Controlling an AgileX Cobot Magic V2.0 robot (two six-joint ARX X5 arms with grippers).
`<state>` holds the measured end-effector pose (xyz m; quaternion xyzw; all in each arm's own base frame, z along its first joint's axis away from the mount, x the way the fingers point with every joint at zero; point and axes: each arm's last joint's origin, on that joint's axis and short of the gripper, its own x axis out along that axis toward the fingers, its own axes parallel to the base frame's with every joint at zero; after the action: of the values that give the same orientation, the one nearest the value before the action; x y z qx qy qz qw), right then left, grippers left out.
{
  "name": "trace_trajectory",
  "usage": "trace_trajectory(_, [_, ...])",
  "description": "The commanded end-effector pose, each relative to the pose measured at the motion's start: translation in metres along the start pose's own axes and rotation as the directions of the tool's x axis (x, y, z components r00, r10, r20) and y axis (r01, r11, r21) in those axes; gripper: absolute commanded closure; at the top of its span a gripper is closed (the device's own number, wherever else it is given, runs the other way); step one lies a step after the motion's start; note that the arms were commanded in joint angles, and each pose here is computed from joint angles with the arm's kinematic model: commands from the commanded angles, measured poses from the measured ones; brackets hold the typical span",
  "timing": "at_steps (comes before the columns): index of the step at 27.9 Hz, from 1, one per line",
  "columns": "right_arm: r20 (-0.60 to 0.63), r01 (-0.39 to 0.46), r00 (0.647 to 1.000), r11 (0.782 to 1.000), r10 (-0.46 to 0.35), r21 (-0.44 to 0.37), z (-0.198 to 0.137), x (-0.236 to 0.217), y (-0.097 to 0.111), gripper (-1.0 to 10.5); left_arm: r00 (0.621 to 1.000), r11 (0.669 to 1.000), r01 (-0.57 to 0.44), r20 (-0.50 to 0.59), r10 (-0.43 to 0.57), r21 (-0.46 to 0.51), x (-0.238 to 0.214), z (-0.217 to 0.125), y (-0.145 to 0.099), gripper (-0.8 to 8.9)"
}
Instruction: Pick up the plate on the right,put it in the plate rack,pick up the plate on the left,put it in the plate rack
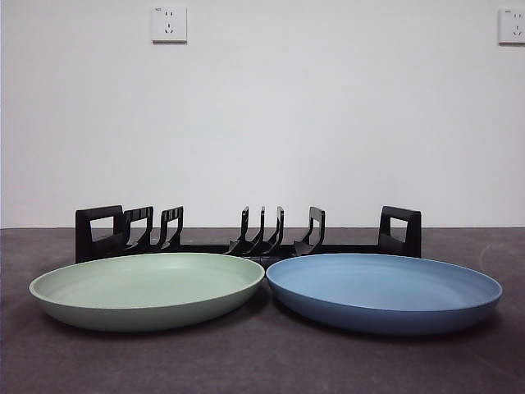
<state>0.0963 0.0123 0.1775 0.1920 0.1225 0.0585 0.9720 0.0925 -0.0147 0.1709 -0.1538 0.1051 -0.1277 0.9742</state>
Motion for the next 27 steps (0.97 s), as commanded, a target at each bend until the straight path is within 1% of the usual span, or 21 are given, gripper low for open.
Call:
trace_trajectory(1, [-0.028, 0.011, 1.000, 1.000, -0.011, 0.008, 0.014, 0.002, 0.006, 9.6, 1.000, 1.000, -0.003, -0.010, 0.003, -0.011, -0.001, 0.012, -0.004, 8.20])
trace_trajectory(4, [-0.074, 0.029, 0.997, 1.000, -0.029, 0.009, 0.028, 0.008, 0.012, 9.6, 1.000, 1.000, -0.010, -0.027, 0.010, -0.007, 0.001, 0.024, -0.007, 8.20])
trace_trajectory(6, [-0.113, 0.044, 0.993, 0.999, -0.043, 0.005, 0.038, 0.014, 0.016, 9.6, 0.999, 1.000, -0.009, -0.042, 0.009, 0.015, 0.003, 0.033, -0.010, 8.20])
trace_trajectory(9, [-0.178, 0.063, 0.982, 0.998, -0.067, -0.028, 0.053, 0.025, 0.021, 9.6, 0.996, 1.000, 0.006, -0.086, -0.005, 0.016, 0.010, 0.047, -0.014, 8.20])
trace_trajectory(12, [-0.253, 0.031, 0.966, 0.997, -0.047, -0.068, 0.065, 0.041, 0.026, 9.6, 0.991, 0.999, 0.027, -0.134, -0.022, 0.032, 0.019, 0.061, -0.017, 8.21])
trace_trajectory(14, [-0.309, 0.010, 0.951, 0.997, -0.032, -0.070, 0.070, 0.052, 0.029, 9.6, 0.984, 0.998, 0.047, -0.173, -0.041, 0.033, 0.027, 0.070, -0.019, 8.21])
trace_trajectory(17, [-0.392, -0.021, 0.920, 0.997, -0.010, -0.075, 0.075, 0.067, 0.032, 9.6, 0.969, 0.997, 0.072, -0.238, -0.067, 0.010, 0.041, 0.081, -0.021, 8.19])
trace_trajectory(19, [-0.475, -0.052, 0.880, 0.995, 0.007, -0.083, 0.077, 0.082, 0.033, 9.5, 0.949, 0.993, 0.115, -0.295, -0.110, -0.001, 0.056, 0.089, -0.023, 8.18])
trace_trajectory(21, [-0.537, -0.048, 0.844, 0.993, -0.015, -0.103, 0.078, 0.094, 0.033, 9.5, 0.921, 0.983, 0.186, -0.347, -0.177, -0.007, 0.069, 0.094, -0.024, 8.18])
trace_trajectory(22, [-0.561, -0.049, 0.827, 0.992, -0.023, -0.114, 0.077, 0.101, 0.032, 9.4, 0.907, 0.979, 0.202, -0.372, -0.197, -0.025, 0.077, 0.096, -0.024, 8.16])
trace_trajectory(23, [-0.579, -0.050, 0.815, 0.993, -0.021, -0.107, 0.076, 0.106, 0.032, 9.4, 0.903, 0.979, 0.202, -0.380, -0.198, -0.029, 0.080, 0.096, -0.024, 8.13])
trace_trajectory(24, [-0.596, -0.061, 0.803, 0.994, -0.006, -0.093, 0.074, 0.110, 0.031, 9.1, 0.898, 0.979, 0.203, -0.392, -0.200, -0.032, 0.084, 0.097, -0.024, 7.96])
trace_trajectory(25, [-0.613, -0.073, 0.790, 0.994, 0.010, -0.078, 0.072, 0.114, 0.031, 8.4, 0.893, 0.978, 0.207, -0.401, -0.203, -0.035, 0.087, 0.097, -0.026, 7.06])
trace_trajectory(26, [-0.623, -0.069, 0.782, 0.995, 0.006, -0.077, 0.070, 0.116, 0.030, 7.6, 0.889, 0.976, 0.213, -0.407, -0.208, -0.034, 0.089, 0.097, -0.027, 5.91])
trace_trajectory(27, [-0.633, -0.064, 0.774, 0.995, 0.001, -0.076, 0.068, 0.119, 0.029, 7.2, 0.887, 0.975, 0.219, -0.410, -0.212, -0.031, 0.090, 0.098, -0.030, 5.18])
